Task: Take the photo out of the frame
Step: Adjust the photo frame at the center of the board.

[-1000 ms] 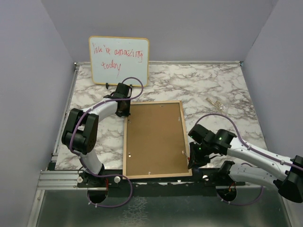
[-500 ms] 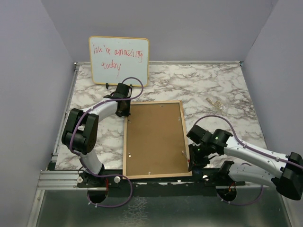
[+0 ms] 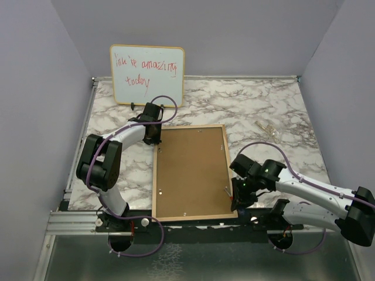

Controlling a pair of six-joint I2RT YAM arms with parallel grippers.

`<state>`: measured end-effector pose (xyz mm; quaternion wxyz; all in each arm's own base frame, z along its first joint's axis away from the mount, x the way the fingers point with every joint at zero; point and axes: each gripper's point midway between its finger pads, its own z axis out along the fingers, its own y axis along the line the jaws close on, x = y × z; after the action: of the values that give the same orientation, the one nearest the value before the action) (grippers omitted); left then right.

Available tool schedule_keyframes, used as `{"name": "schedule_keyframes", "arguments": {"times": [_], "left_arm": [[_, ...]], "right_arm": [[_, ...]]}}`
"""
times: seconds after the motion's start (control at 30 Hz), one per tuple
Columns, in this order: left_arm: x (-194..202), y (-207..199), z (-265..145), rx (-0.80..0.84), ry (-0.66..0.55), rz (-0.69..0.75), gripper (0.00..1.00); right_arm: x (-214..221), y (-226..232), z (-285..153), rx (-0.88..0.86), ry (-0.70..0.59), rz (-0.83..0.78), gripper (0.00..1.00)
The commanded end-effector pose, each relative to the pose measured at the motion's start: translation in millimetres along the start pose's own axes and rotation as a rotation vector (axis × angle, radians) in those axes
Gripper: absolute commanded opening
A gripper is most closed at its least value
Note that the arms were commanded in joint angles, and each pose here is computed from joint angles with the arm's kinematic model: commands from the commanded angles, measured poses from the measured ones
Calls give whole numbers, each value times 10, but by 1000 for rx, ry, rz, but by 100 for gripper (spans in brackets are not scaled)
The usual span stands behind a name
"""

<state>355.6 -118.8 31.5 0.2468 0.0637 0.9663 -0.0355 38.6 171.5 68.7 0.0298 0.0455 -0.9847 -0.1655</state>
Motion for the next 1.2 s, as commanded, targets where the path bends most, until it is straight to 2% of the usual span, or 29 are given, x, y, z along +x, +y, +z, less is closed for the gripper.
{"name": "schedule_keyframes", "arguments": {"times": [0.0, 0.37, 0.6, 0.77, 0.8, 0.97, 1.13, 1.17], "left_arm": [[120, 42, -41, -22, 39, 43, 0], [67, -26, -42, 20, 20, 54, 0], [-419, -371, 10, 186, -72, 54, 0], [-779, -475, 151, 206, -81, 68, 0], [-826, -513, 181, 221, -76, 69, 4], [-959, -597, 295, 245, -44, 68, 39], [-897, -481, 137, 197, -46, 78, 63], [-874, -448, 74, 186, -52, 75, 65]], "right_arm": [[-38, 29, -89, -4, -23, -8, 1], [-64, 218, -225, -109, -55, -79, 1], [-207, 309, -194, -109, -78, -136, 0], [-335, 365, -161, -116, -125, -147, 0], [-361, 377, -157, -116, -134, -146, 0], [-474, 478, -151, -132, -163, -152, 0], [-517, 543, -130, -150, -166, -176, 1], [-524, 553, -130, -153, -166, -183, 1]]}}
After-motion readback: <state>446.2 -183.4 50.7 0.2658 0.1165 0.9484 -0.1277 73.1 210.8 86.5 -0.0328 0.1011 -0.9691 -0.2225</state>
